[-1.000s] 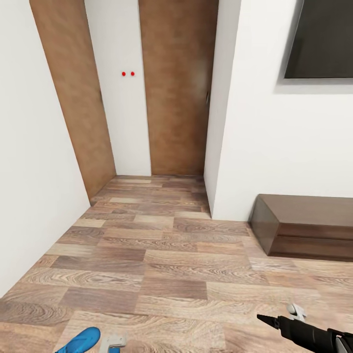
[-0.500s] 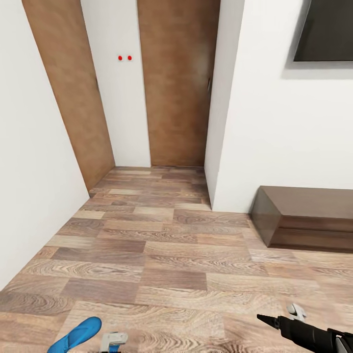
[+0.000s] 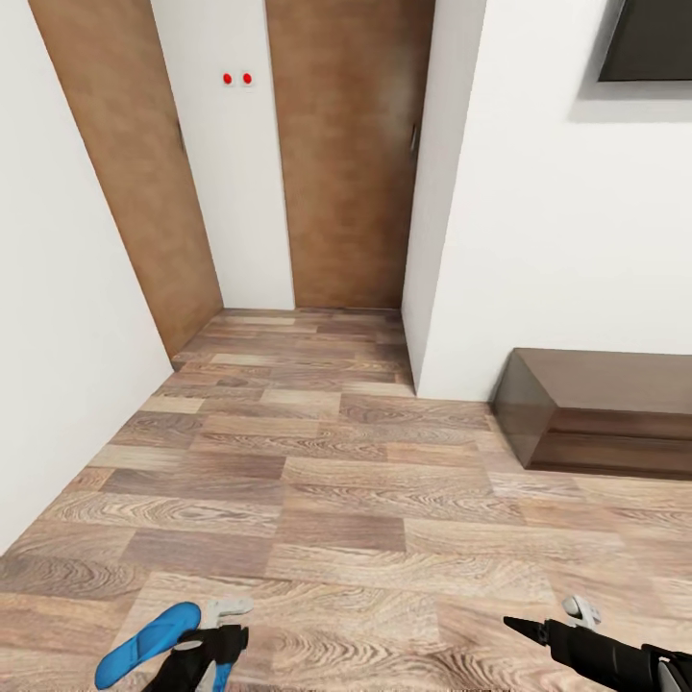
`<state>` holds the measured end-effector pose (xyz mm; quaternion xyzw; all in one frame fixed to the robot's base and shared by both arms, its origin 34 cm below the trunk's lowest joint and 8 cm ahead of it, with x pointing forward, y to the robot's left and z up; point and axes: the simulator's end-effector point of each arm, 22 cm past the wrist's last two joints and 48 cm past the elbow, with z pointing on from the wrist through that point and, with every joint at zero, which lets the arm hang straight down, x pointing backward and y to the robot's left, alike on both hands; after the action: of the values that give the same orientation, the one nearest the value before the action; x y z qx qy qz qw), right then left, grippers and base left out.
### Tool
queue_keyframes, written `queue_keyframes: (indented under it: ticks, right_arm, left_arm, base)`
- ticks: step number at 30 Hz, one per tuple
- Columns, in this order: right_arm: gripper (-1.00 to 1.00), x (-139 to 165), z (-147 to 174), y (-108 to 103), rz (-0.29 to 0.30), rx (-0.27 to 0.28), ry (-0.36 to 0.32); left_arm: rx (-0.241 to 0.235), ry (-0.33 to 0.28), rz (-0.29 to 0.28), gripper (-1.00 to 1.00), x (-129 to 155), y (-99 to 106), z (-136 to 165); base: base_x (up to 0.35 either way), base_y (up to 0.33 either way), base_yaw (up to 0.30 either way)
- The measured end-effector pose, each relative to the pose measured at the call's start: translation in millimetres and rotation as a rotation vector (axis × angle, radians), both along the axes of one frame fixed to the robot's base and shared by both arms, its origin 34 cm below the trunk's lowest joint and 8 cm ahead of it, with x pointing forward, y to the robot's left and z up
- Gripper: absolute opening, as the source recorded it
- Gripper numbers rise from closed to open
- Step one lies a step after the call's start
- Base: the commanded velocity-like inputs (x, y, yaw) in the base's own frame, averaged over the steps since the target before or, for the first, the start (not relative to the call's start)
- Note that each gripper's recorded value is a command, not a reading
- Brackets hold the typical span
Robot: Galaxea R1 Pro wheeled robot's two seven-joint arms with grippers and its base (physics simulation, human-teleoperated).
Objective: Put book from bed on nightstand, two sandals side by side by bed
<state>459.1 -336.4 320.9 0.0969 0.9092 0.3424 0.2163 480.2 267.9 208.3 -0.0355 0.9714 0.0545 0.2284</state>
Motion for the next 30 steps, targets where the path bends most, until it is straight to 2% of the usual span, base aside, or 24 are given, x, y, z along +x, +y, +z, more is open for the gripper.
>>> queue_keyframes:
  ticks: [3,12,30]
  right_arm:
    - [1.00,-2,-5,0,0.000,0.000,0.012]
    - [1.00,-4,-8,0,0.001,0.000,0.021]
    - [1.00,-4,-8,0,0.002,0.000,0.020]
  left_arm:
    - [0.016,-0.036,0.009,1.00,16,4,9]
    - [0.080,-0.054,0.045,1.00,22,19,16]
    - [0.089,-0.058,0.053,1.00,19,24,13]
  base:
    - [0.000,0.000,0.000]
    - [0.000,0.000,0.000]
    - [0.000,0.000,0.000]
